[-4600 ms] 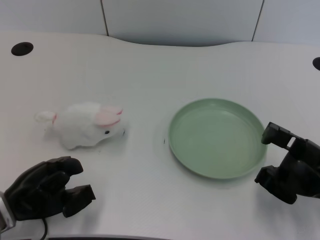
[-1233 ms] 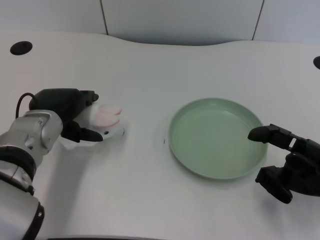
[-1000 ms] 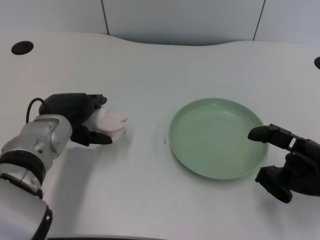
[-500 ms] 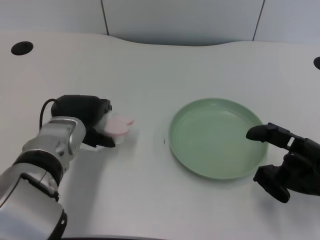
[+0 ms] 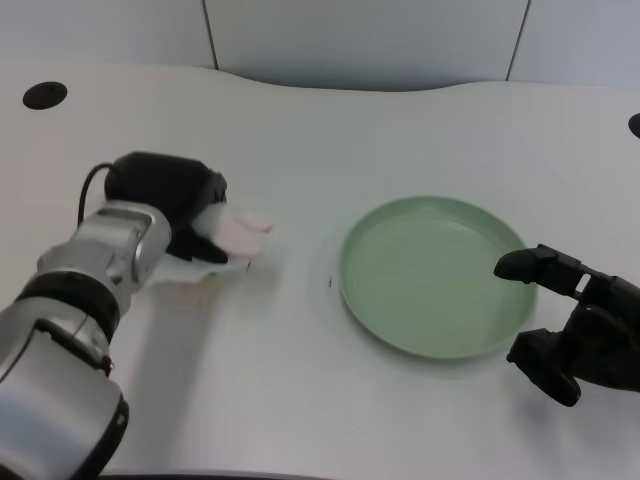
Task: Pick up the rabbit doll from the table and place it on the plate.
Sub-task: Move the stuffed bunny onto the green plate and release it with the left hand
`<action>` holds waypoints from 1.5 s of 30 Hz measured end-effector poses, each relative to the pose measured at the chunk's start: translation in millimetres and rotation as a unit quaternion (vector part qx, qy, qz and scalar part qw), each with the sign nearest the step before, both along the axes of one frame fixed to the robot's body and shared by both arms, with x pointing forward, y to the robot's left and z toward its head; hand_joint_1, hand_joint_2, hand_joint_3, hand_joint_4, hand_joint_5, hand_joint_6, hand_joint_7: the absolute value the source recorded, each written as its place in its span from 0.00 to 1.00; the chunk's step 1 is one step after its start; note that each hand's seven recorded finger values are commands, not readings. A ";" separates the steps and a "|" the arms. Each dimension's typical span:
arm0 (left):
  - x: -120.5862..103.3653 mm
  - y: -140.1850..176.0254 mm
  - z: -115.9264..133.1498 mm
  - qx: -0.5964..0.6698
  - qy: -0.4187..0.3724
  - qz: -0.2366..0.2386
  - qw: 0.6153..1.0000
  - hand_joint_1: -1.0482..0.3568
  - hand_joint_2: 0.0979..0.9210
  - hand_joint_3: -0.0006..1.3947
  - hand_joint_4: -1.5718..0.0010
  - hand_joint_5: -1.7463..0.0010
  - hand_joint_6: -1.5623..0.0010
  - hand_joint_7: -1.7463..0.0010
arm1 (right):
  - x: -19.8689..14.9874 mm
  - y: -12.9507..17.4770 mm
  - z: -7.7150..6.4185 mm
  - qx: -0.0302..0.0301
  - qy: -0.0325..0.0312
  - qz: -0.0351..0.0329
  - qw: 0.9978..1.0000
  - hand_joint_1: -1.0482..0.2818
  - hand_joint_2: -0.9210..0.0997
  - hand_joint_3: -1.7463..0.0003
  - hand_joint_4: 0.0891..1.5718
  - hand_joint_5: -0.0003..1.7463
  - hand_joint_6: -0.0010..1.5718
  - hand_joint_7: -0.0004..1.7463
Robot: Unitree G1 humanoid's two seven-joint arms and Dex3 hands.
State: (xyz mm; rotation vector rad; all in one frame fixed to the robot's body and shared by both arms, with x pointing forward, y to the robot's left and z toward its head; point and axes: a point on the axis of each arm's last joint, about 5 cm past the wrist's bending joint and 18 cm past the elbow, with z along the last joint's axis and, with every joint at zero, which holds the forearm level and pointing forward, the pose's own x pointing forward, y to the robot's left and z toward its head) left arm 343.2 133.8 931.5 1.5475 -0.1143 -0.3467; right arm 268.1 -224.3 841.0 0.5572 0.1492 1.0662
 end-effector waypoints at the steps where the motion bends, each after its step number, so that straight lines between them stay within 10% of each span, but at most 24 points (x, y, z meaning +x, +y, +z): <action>1: 3.2 -0.2 7.2 -0.006 -0.016 -0.004 1.000 0.49 1.00 0.11 0.53 0.11 0.51 0.43 | -0.1 0.1 -0.2 0.000 0.003 -0.001 1.000 0.30 0.00 0.95 0.60 0.96 0.59 0.67; 11: 20.6 -22.7 63.5 -0.079 -0.112 -0.068 0.988 0.51 1.00 0.14 0.50 0.00 0.65 0.01 | -0.2 0.0 -0.5 -0.001 0.009 -0.005 1.000 0.26 0.00 0.95 0.59 0.95 0.58 0.66; 25: 7.5 -93.0 71.4 -0.181 -0.105 -0.192 0.959 0.46 1.00 0.17 0.45 0.00 0.61 0.00 | -1.0 -0.4 -1.1 -0.003 0.011 -0.009 1.000 0.29 0.00 0.96 0.60 0.95 0.59 0.67; 37: -22.7 -133.2 27.7 -0.166 -0.027 -0.265 0.949 0.43 1.00 0.21 0.43 0.00 0.59 0.01 | -0.2 4.2 -1.6 0.001 0.009 -0.005 1.000 0.31 0.00 0.95 0.60 0.99 0.58 0.74; 45: -31.6 -132.7 6.9 -0.139 0.020 -0.261 0.955 0.39 1.00 0.24 0.44 0.14 0.48 0.35 | 1.6 8.1 -0.1 0.000 -0.006 0.006 1.000 0.27 0.00 0.96 0.62 1.00 0.60 0.77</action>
